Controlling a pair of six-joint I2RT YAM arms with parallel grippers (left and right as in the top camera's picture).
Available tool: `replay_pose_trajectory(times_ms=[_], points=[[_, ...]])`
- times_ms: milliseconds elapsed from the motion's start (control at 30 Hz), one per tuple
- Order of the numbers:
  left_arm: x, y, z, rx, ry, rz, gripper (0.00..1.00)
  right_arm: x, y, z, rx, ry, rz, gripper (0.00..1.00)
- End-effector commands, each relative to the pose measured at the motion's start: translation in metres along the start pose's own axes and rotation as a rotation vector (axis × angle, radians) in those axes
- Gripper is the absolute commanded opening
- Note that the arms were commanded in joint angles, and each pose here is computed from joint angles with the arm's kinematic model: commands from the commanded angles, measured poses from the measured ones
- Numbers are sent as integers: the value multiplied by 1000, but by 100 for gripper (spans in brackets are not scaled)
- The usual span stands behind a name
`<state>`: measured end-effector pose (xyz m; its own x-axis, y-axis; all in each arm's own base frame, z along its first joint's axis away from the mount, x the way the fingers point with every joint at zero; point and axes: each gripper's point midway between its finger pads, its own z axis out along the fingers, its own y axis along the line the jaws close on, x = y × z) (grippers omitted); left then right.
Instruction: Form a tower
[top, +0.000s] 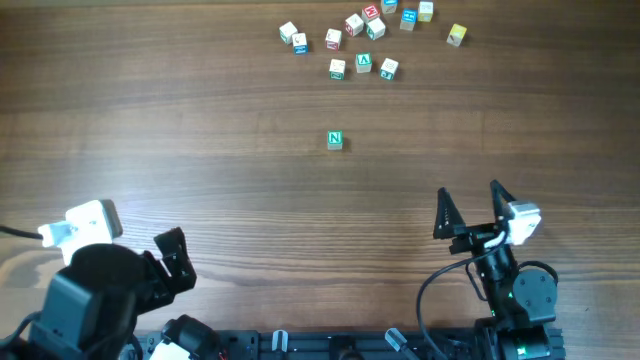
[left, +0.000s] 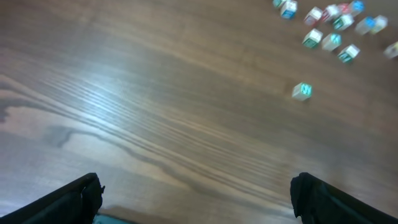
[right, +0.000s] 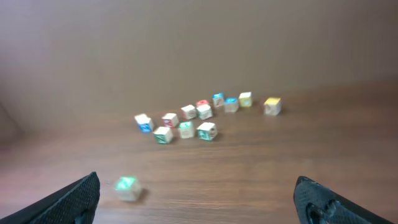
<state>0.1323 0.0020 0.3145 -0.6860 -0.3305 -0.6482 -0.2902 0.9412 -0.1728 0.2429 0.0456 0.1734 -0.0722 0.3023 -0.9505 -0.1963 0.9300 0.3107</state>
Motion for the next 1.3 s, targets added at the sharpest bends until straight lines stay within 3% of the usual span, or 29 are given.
replay_pose_trajectory(times_ms=[0,300,500,700,867,1033,1267], points=[[14,8,19,-77,49,21,100,-1,2,0,-14,1,450,100],[37,6,44,-111,132,17,100,-2,-6,0,23,-25,773,100],[35,4,45,-104,124,13,100,1,5,0,-30,18,780,100],[31,-1,46,-86,105,2,100,3,25,-2,-138,61,483,100],[31,-1,46,-86,105,2,100,-1,22,2,-99,80,405,100],[30,-1,46,-85,105,1,100,-36,32,14,-74,118,307,100],[30,-1,46,-85,105,1,100,-75,41,53,26,384,178,100]])
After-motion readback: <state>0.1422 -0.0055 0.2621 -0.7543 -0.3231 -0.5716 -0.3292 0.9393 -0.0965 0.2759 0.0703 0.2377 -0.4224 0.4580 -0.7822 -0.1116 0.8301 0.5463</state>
